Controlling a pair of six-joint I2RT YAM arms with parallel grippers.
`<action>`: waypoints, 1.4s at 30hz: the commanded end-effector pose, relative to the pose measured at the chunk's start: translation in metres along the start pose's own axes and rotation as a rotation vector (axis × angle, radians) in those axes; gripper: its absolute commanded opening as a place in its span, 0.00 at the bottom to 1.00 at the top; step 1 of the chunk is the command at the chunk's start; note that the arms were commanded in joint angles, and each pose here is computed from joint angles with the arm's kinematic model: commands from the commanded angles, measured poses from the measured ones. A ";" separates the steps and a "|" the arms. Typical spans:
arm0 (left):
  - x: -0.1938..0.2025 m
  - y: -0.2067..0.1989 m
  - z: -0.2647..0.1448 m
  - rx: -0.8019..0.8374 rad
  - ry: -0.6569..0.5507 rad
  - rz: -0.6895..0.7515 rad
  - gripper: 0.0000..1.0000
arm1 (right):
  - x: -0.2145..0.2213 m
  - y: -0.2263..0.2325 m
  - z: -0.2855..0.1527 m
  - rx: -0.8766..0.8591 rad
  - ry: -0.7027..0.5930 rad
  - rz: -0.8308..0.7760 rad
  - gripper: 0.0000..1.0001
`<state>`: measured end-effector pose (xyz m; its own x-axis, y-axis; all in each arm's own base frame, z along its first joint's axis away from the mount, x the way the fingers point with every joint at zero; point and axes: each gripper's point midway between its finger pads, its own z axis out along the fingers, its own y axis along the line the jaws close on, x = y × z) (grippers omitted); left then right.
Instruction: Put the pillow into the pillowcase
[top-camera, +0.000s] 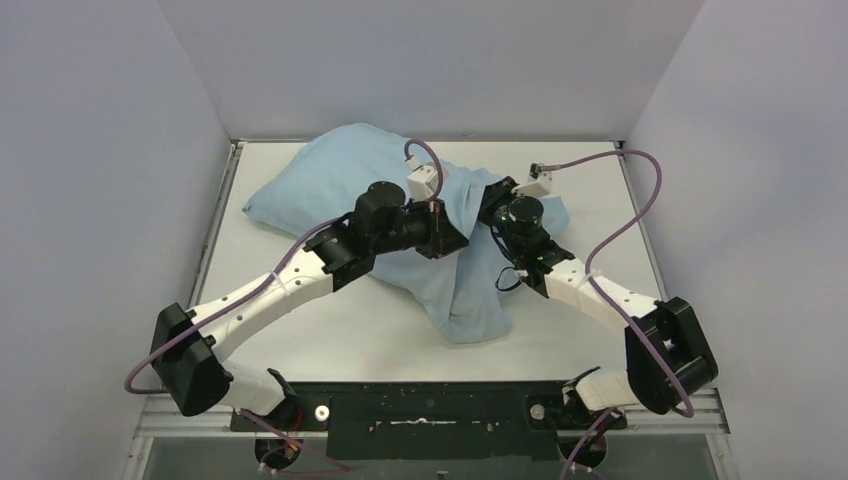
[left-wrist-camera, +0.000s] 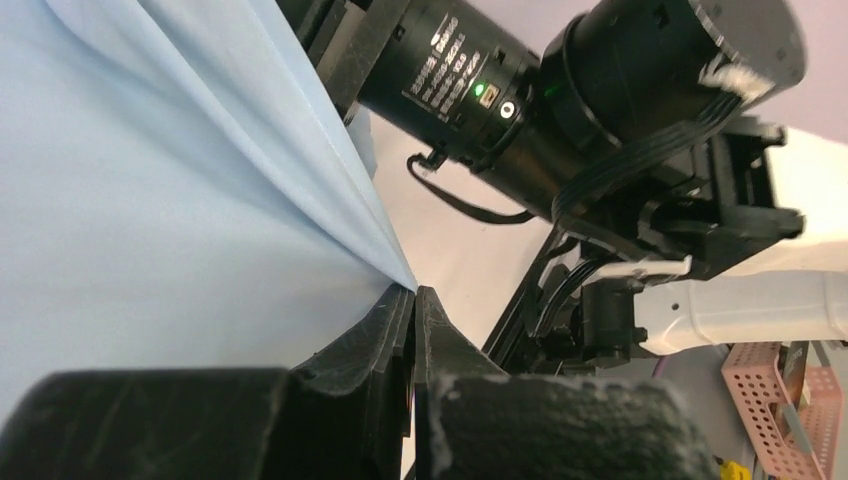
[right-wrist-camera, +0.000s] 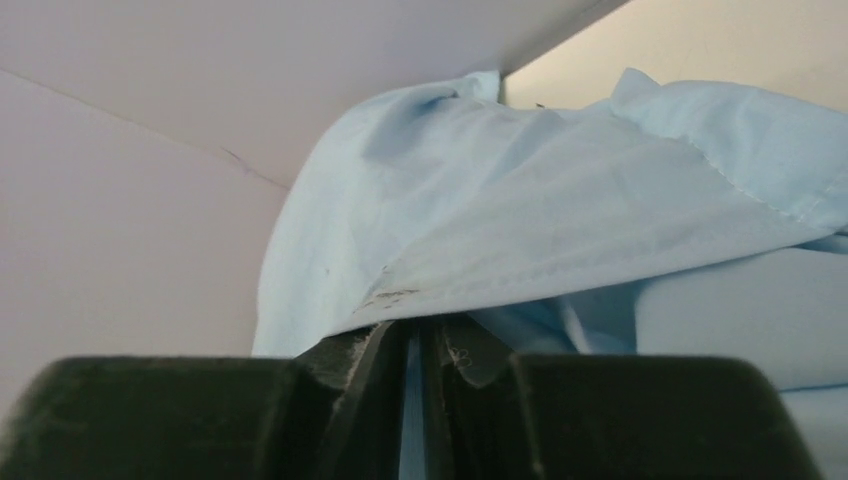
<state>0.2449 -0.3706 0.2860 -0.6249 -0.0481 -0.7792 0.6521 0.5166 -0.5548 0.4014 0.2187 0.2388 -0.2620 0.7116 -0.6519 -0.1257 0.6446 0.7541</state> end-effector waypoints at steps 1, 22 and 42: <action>0.017 -0.016 0.013 0.114 0.044 -0.012 0.00 | -0.012 -0.012 -0.013 0.056 0.066 -0.052 0.16; 0.087 0.005 0.025 0.092 0.203 0.022 0.24 | -0.038 -0.011 -0.056 0.022 0.140 -0.050 0.58; 0.098 0.003 0.039 0.130 0.214 -0.028 0.24 | -0.060 -0.145 -0.025 0.340 0.201 -0.223 0.04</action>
<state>0.1952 -0.4018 0.1715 -0.7353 0.1812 -0.6530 0.6526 0.4490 -0.6103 0.3992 0.0812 0.1879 -0.3934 0.5690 -0.7221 0.1465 0.8142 0.5617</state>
